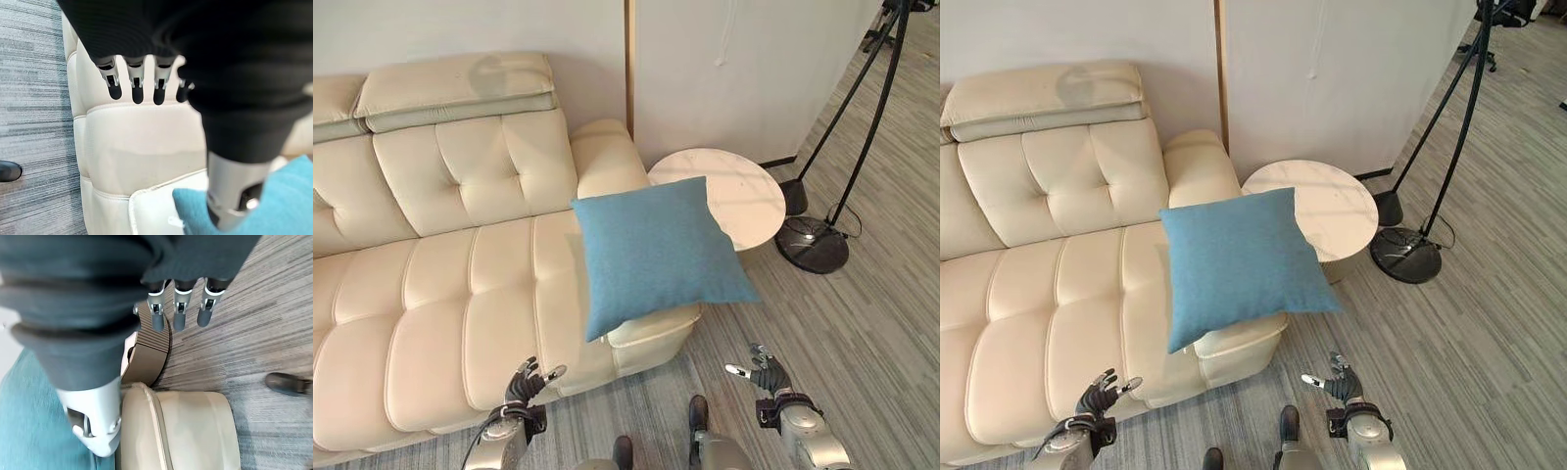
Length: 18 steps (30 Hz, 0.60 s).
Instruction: Pick up all the scattered cushions and arrange them neatly on the sofa.
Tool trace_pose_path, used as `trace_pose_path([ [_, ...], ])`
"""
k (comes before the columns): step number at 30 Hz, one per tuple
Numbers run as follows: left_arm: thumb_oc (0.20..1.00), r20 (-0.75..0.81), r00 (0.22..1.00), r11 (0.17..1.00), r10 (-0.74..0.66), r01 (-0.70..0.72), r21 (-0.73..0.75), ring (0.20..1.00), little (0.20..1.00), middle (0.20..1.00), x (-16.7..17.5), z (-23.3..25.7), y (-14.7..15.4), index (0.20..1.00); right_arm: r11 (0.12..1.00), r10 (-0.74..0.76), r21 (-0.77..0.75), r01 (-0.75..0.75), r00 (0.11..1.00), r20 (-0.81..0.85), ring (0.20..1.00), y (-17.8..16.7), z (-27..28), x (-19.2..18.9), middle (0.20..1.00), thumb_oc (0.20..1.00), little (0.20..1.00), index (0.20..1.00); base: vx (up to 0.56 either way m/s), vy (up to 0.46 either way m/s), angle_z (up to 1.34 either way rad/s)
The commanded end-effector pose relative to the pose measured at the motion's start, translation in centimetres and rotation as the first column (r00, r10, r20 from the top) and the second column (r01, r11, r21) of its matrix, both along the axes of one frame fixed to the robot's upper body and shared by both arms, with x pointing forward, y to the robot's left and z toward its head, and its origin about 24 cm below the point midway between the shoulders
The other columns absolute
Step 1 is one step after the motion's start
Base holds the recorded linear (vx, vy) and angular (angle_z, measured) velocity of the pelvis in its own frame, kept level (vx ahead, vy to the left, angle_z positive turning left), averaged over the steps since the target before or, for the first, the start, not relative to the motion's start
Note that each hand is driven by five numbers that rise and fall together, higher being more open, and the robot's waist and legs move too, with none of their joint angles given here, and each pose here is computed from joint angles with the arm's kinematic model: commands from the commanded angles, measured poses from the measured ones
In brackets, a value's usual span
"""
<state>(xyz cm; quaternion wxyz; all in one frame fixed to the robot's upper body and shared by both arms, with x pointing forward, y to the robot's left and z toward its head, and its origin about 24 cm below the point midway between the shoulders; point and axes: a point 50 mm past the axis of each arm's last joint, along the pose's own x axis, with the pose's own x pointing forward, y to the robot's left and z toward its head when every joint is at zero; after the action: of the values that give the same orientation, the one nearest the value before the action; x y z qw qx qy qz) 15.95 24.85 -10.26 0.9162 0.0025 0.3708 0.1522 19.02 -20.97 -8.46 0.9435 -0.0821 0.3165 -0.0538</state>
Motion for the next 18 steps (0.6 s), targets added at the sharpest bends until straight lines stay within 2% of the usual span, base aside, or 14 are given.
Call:
trace_pose_path([
  [1,1.0,0.13,0.991,1.0,0.012,-0.013,0.012,1.0,1.0,1.0,2.0,1.8,0.5,1.0,1.0,-0.014,-0.027,0.016,0.998,0.063,1.0,-0.9,1.1,0.7,1.0,1.0,1.0,1.0,0.27,-0.221,0.8],
  [10,1.0,0.103,0.993,0.991,0.057,-0.044,-0.122,1.0,1.0,1.0,2.0,0.6,-1.9,1.0,1.0,0.002,-0.028,0.0,0.998,0.059,1.0,-1.8,1.3,0.7,1.0,1.0,1.0,1.0,0.16,-0.173,0.38],
  [14,1.0,0.08,0.997,0.993,0.009,0.0,-0.114,1.0,1.0,1.0,1.8,0.3,-2.4,1.0,0.998,-0.022,-0.057,0.024,0.999,0.031,1.0,-2.8,0.9,0.2,1.0,1.0,1.0,1.0,0.15,0.028,0.53],
  [18,1.0,0.085,0.996,0.994,0.027,-0.018,-0.103,1.0,1.0,1.0,1.8,0.4,-2.1,1.0,0.994,-0.053,-0.095,0.056,0.998,0.035,1.0,-3.5,1.0,0.2,1.0,1.0,1.0,1.0,0.16,0.143,0.19],
])
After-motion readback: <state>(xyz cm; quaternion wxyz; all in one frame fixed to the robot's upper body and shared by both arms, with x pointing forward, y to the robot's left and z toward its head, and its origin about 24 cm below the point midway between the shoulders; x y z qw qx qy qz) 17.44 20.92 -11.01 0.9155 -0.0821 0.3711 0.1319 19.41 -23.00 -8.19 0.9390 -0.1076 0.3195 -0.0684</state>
